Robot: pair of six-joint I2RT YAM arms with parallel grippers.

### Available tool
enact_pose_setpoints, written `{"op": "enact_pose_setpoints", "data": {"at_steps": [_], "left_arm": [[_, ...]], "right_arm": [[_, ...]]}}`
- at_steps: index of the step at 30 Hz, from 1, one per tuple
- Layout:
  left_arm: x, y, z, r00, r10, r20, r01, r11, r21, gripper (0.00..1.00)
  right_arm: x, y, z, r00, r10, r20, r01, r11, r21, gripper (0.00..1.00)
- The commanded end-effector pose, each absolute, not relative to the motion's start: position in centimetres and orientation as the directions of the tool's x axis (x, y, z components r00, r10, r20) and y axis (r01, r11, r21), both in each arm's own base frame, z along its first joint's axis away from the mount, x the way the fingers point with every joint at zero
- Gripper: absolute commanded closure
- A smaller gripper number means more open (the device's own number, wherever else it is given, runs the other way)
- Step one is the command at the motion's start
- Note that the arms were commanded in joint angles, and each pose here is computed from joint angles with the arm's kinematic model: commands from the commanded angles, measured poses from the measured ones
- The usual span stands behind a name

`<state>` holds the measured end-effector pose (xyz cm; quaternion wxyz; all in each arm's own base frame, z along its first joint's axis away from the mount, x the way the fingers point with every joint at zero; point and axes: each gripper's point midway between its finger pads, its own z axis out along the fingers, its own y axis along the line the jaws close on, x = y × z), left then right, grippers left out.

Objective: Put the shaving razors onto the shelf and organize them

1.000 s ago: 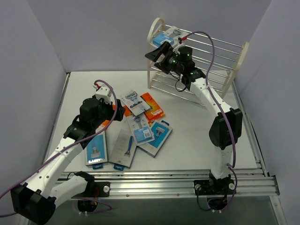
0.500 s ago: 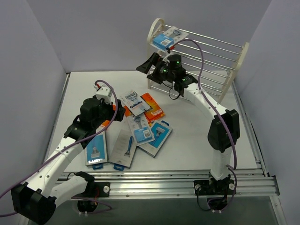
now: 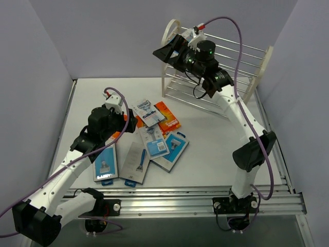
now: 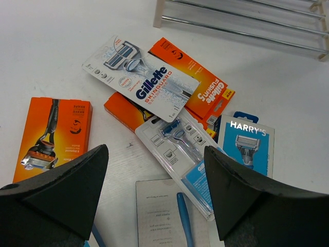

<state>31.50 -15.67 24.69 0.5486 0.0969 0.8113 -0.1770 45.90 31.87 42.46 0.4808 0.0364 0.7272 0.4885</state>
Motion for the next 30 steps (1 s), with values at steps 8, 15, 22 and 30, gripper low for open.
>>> {"op": "enact_pose_setpoints", "data": {"at_steps": [8,15,22,30], "left_arm": [[31.3,-16.9,26.2,-0.343,-0.030,-0.939,0.395,0.902,-0.173,0.16],[30.9,-17.0,26.3,-0.329,-0.001,-0.944,0.391,0.910,-0.137,0.16],[30.4,-17.5,26.2,-0.320,0.020,-0.947,0.400,0.909,-0.116,0.16],[30.0,-18.0,26.2,-0.315,0.039,-0.948,0.411,0.906,-0.100,0.15]], "right_arm": [[50.4,24.8,49.4,-0.246,0.593,-0.767,-0.387,0.666,0.638,0.11],[54.0,22.5,48.8,-0.161,0.615,-0.772,-0.304,0.713,0.631,0.10],[56.7,21.9,47.5,-0.139,0.620,-0.772,-0.274,0.726,0.631,0.10],[58.3,20.9,46.6,-0.119,0.616,-0.779,-0.247,0.741,0.624,0.10]]}}
